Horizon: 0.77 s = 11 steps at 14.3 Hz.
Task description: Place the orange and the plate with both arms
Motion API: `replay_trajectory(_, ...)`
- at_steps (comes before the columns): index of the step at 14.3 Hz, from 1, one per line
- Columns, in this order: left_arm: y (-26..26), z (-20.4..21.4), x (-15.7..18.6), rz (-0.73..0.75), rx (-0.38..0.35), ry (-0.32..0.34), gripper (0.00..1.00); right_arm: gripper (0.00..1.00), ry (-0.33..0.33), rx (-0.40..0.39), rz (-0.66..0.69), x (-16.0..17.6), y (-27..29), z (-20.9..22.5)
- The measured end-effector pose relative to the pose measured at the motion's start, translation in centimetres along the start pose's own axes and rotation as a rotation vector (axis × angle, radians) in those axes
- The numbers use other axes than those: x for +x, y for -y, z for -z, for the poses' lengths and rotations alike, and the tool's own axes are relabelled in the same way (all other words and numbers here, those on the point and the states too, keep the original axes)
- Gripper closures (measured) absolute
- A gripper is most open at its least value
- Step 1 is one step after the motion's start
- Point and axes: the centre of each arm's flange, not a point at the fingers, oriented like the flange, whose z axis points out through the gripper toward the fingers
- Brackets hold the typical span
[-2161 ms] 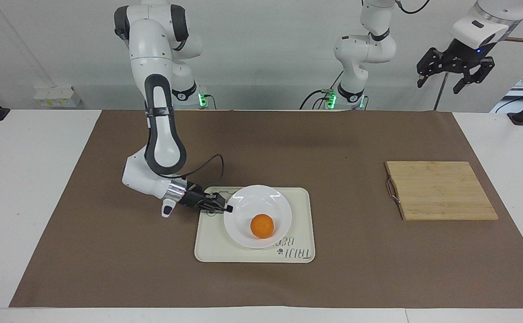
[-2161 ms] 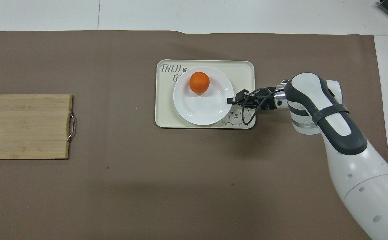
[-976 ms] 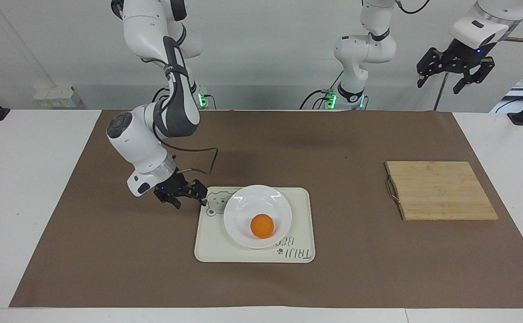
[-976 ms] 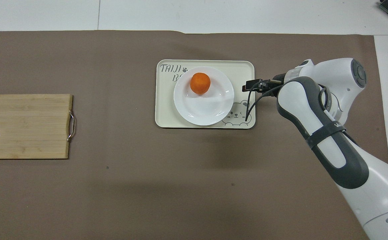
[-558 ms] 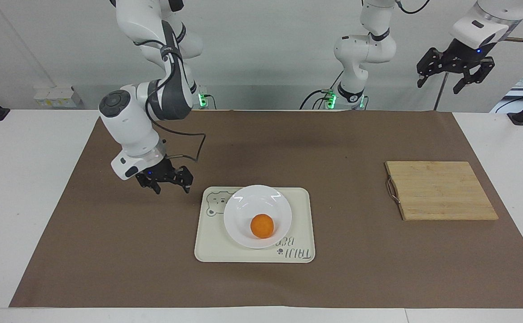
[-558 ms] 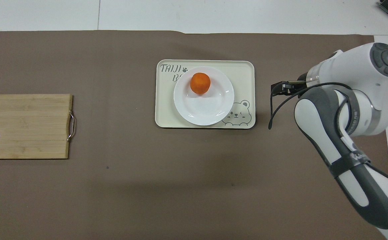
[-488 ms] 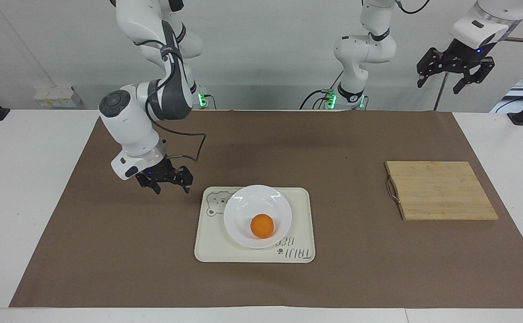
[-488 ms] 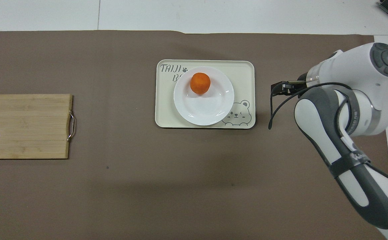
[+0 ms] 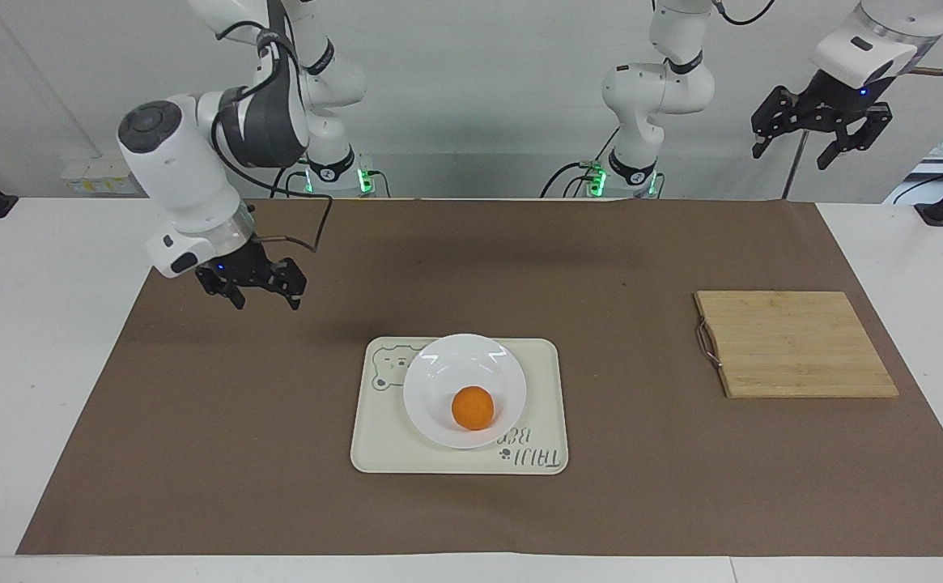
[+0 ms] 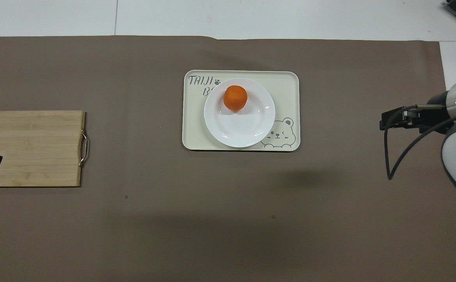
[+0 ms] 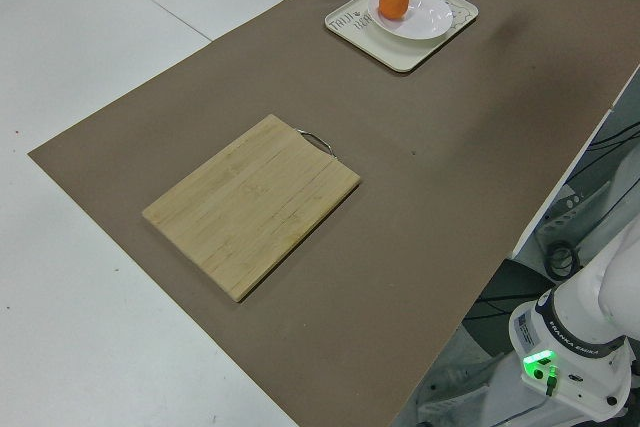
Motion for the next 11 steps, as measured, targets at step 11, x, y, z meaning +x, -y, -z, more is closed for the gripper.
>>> replay_trajectory(11, 0.2, 0.4, 0.4, 0.003, 0.009, -0.039, 0.0, 0.0, 0.038, -0.007, -0.016, -5.1, -1.6, 9.9)
